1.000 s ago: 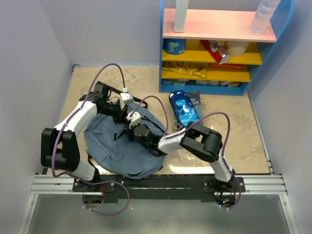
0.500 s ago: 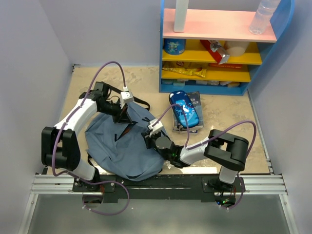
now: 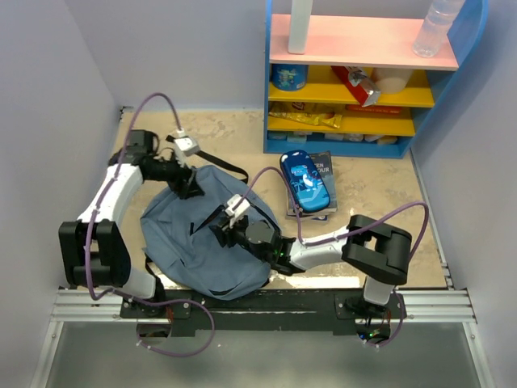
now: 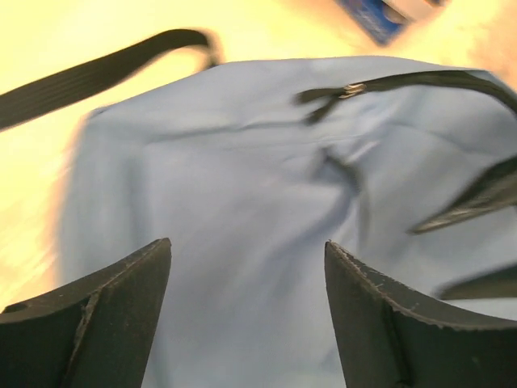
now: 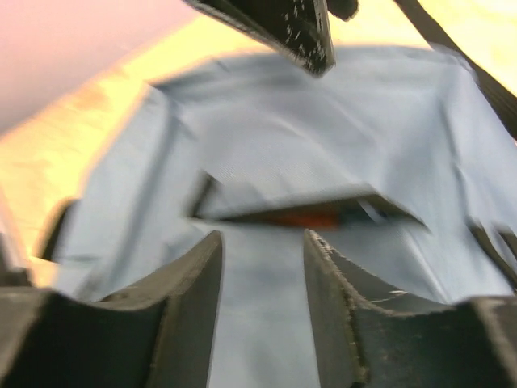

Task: Pack the student bag
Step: Zip the student bag at the center of the board.

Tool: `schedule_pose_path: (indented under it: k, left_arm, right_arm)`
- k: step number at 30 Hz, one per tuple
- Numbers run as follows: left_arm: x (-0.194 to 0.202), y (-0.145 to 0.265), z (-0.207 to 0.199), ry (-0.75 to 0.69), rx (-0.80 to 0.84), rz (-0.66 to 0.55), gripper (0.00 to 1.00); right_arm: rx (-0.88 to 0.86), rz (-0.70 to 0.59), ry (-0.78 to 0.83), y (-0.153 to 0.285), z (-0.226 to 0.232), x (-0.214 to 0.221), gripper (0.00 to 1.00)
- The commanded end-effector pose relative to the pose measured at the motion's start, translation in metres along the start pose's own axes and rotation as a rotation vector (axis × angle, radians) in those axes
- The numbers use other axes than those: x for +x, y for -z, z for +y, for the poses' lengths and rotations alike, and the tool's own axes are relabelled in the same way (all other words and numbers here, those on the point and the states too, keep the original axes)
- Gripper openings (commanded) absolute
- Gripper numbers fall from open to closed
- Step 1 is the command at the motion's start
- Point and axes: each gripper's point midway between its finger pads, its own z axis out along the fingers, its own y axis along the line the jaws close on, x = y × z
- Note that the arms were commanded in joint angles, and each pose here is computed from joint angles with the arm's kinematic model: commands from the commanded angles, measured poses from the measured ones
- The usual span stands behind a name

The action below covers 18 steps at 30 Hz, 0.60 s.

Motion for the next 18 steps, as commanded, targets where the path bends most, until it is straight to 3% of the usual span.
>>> schedule_pose_path:
  k: [1,4,9,18]
  left_arm:
    - [0.000,0.062,0.040,-0.009,-0.177,-0.085,0.82]
    - [0.026,0.083,0.050,0.025,-0.208,-0.072,0.83]
    - [0.059,0.086,0.035,0.072,-0.177,-0.042,0.83]
    - [0.079,0.078,0.014,0.051,-0.143,-0.019,0.76]
  right_arm:
    - [-0.135,-0.076,-0.007,-0.010,0.042,-0.052,0.50]
    - [-0.186,-0.053,-0.016,-0.024,0.059,-0.053,0.55]
    - [-0.204,0.013,-0.030,-0.041,0.070,-0.037,0.56]
    - [-0.195,0.109,-0.124,-0.067,0.067,-0.009,0.56]
